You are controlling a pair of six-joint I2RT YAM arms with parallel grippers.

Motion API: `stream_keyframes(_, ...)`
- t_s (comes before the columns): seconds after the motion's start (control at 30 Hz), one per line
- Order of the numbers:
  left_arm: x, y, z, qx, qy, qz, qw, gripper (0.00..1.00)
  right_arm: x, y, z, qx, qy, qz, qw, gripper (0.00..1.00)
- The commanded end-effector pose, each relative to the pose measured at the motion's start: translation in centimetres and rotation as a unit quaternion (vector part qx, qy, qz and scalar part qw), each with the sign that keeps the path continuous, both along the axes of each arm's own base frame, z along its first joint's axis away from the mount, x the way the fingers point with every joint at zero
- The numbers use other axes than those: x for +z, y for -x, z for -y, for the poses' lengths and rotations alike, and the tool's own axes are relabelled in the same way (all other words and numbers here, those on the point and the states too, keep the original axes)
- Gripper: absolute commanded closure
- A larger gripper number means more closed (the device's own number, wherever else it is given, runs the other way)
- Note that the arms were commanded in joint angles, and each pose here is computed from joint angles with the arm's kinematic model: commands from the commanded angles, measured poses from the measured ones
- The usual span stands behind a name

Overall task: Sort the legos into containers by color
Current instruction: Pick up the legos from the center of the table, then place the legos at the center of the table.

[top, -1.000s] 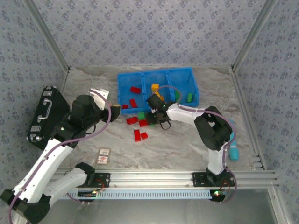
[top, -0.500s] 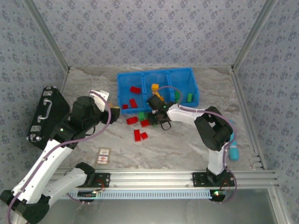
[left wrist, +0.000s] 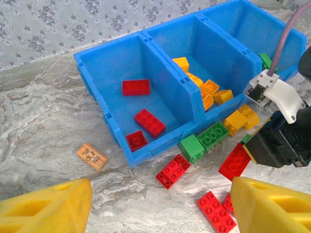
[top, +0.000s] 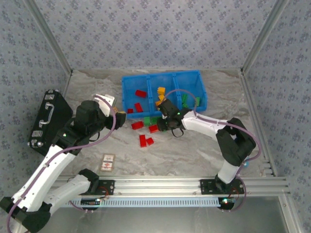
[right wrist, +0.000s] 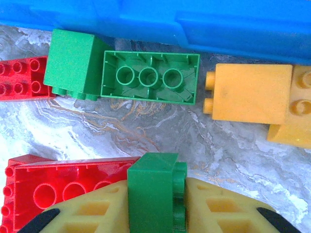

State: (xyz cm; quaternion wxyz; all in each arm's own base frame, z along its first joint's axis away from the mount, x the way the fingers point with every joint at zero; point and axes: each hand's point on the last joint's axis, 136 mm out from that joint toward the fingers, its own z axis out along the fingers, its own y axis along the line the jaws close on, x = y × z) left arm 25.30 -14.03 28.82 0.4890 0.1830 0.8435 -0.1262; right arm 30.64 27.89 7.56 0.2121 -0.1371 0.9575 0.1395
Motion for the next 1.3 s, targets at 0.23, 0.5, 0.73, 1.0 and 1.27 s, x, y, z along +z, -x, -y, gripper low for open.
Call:
stream_keyframes(0.23,0.8,0.2,-0.1,0.005,0.008,0.009,1.0,0.25,-2.2,1.5,0.7,0.012,0.02,-0.028,0.999,0.65)
stream_keyframes(0.5,0.5,0.3,-0.3,0.006,0.002,0.008,1.0,0.24,-3.2,1.7,0.8,0.012,0.025,-0.038,0.999,0.63)
stream_keyframes(0.73,0.5,0.3,-0.3,0.005,0.001,0.009,1.0,0.24,-3.9,2.0,1.3,0.009,0.031,-0.045,0.998,0.62)
stream_keyframes(1.0,0.5,0.3,-0.2,0.004,0.002,0.009,1.0,0.24,-5.1,2.5,1.9,0.01,0.046,-0.059,0.997,0.62)
stream_keyframes(1.27,0.4,0.3,-0.2,0.004,0.003,0.008,1.0,0.24,-4.5,2.9,2.3,0.007,0.038,-0.051,0.998,0.54)
